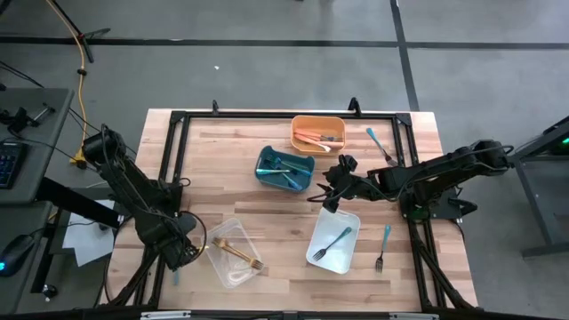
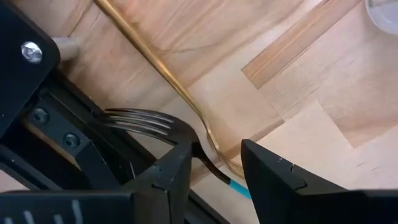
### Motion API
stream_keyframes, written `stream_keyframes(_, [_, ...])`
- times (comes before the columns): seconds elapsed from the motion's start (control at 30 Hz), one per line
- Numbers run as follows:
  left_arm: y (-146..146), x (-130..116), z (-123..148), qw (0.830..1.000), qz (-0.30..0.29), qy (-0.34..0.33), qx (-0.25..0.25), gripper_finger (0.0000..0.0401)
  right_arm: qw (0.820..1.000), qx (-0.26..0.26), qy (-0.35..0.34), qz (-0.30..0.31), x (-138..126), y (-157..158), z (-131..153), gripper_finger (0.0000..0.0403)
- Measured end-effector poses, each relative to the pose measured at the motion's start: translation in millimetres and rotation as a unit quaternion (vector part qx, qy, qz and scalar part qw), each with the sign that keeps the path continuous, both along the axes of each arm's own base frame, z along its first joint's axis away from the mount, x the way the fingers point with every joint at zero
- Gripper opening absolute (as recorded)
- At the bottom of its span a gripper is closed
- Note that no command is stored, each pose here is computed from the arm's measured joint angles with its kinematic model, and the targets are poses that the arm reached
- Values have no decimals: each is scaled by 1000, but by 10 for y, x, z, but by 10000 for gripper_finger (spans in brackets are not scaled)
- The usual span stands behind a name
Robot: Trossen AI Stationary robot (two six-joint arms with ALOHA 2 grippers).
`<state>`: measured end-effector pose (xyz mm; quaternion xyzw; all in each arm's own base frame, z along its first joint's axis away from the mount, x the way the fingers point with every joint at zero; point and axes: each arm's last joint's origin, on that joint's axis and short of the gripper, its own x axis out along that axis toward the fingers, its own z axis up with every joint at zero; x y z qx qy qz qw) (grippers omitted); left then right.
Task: Sort silverware by color (type)
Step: Put the gold fork into the transparent bin
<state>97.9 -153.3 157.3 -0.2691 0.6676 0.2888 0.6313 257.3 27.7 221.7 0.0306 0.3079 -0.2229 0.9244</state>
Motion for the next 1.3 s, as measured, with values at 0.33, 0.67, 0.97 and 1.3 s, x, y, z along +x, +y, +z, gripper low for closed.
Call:
stream_keyframes(0.33, [-26, 19, -18, 1000, 9, -12, -13, 132, 1000, 0, 0, 0, 0, 0, 0, 183])
stream_keyframes(0.67, [-59, 22, -116, 1000, 13, 27, -2, 131, 1000, 0, 0, 0, 0, 0, 0, 183])
stream_keyframes(0.97, [-70, 19, -169, 999, 10, 48, 6, 117, 1000, 0, 0, 0, 0, 0, 1, 183])
stream_keyframes(1.3, [-56, 20, -108, 999, 13, 47, -13, 12, 1000, 0, -1, 0, 1, 0, 1, 183])
